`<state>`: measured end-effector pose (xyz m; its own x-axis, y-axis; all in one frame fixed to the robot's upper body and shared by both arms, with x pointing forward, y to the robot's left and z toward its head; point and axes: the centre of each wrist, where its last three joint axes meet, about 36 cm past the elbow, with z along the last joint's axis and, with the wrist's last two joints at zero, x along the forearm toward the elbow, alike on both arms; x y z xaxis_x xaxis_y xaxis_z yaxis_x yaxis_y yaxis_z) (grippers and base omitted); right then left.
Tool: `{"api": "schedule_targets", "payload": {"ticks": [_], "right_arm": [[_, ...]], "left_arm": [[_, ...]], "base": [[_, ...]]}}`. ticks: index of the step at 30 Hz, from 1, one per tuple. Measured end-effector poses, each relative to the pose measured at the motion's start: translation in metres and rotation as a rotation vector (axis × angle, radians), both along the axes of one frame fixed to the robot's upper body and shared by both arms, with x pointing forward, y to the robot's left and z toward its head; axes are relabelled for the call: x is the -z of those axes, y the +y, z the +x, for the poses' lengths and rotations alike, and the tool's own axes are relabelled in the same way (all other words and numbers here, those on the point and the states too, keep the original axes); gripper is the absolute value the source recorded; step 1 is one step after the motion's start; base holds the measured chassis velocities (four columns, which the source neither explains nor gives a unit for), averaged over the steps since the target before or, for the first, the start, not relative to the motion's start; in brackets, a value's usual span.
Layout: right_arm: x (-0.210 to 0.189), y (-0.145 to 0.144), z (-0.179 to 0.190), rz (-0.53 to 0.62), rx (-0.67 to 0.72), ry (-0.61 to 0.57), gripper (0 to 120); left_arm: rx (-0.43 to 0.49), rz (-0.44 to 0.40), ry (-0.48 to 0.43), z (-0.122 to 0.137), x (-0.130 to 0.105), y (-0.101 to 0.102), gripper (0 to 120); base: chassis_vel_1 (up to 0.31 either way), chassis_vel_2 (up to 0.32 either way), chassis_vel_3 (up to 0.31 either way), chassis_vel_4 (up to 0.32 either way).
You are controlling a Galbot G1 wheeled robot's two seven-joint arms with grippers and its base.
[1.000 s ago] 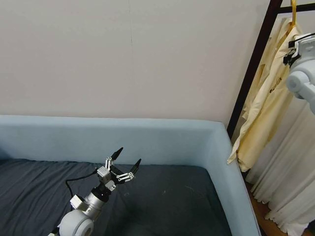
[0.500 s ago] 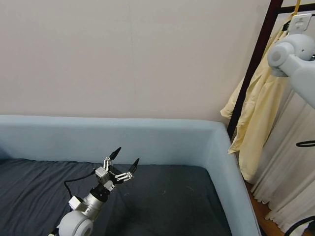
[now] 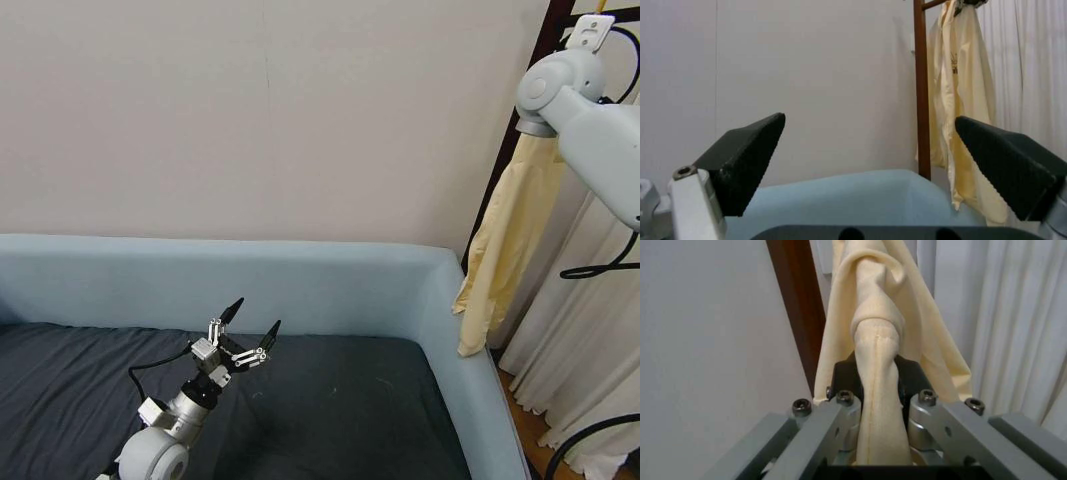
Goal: Pick up the clothes from the sofa and hang them on the clothes hanger.
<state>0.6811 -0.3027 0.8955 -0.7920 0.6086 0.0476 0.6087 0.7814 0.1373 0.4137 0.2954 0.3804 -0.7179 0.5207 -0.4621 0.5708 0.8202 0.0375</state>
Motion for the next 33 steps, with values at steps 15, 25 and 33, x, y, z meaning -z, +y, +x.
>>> {"api": "schedule_targets", "payload": {"ticks": [15,25,33], "right_arm": [[0.029,-0.019,0.019,0.004,0.026,0.064,7],[0.032,-0.016,-0.007,-0.106,-0.064,-0.001,10],[0.038,0.004,-0.072,-0.228,-0.224,-0.160,42]], "left_arm": [[-0.004,-0.010,0.000,-0.006,0.000,-0.002,100],[-0.010,-0.014,0.003,-0.002,0.003,-0.003,100],[-0.019,-0.017,0.007,0.001,0.005,-0.003,100]], "base": [[0.000,0.000,0.000,0.000],[0.000,0.000,0.000,0.000],[0.000,0.000,0.000,0.000]]}}
